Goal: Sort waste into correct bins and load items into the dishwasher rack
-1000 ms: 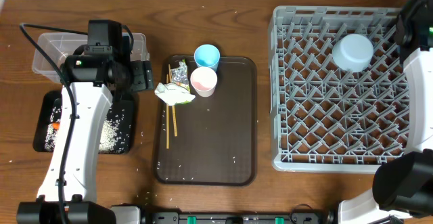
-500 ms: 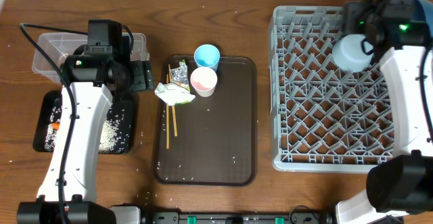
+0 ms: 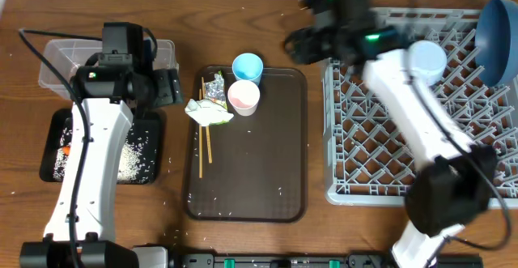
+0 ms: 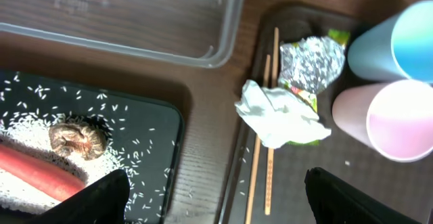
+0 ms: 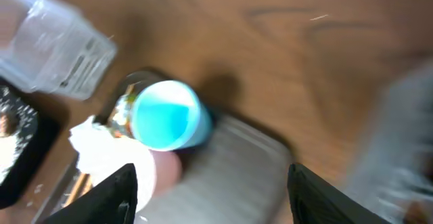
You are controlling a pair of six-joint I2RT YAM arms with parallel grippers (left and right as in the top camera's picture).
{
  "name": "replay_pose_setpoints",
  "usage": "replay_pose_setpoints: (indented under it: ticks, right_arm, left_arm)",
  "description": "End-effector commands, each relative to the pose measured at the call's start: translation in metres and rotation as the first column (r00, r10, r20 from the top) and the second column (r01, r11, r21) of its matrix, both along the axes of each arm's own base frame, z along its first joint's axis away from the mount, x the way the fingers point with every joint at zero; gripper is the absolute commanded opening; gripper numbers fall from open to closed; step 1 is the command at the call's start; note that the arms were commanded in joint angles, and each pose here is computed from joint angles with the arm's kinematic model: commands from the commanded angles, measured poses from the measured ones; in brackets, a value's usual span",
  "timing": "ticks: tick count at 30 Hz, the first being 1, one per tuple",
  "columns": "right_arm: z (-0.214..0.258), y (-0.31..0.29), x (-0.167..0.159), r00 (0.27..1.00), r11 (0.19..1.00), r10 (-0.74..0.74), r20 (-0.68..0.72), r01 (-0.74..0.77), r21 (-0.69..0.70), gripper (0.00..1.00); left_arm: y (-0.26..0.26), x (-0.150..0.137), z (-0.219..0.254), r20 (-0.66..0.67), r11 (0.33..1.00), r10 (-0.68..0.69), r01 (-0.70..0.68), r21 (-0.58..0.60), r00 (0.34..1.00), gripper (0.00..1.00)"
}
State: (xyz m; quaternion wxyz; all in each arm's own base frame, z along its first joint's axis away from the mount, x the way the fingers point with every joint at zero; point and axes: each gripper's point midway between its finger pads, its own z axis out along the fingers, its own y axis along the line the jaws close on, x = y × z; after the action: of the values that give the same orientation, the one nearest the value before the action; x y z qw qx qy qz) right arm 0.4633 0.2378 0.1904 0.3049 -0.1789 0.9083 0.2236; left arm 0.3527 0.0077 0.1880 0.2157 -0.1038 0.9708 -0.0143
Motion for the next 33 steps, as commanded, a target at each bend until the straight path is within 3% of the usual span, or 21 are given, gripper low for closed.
replay_pose_setpoints:
  ticks: [1,12,17,26,33]
  right_arm:
    - [-0.030,0.034,-0.005,0.996,0.999,-0.014,-0.087,0.017,0.030,0.63]
    - [-0.060,0.054,0.006,0.992,0.997,-0.061,-0.115,0.067,0.049,0.44]
    - [-0.058,0.046,0.011,0.991,0.995,-0.076,-0.112,0.083,0.054,0.44]
    - [-0.045,0.053,-0.007,0.992,0.996,0.024,-0.126,-0.013,0.084,0.45]
    - [0.015,0.014,0.009,0.999,0.992,-0.043,-0.006,0.044,0.121,0.46]
  left_arm:
    - [0.011,0.001,0.000,0.002,0.998,0.069,-0.069,-0.007,0.998,0.84]
    - [0.018,-0.002,-0.001,-0.009,0.996,0.089,-0.089,-0.007,0.996,0.84]
    - [0.000,-0.001,-0.001,-0.008,0.996,0.025,-0.026,-0.085,1.000,0.84]
    - [-0.005,0.005,0.002,0.019,0.995,-0.005,0.006,-0.103,1.000,0.84]
    - [-0.044,0.013,0.002,0.054,0.973,-0.169,0.175,-0.149,0.984,0.84]
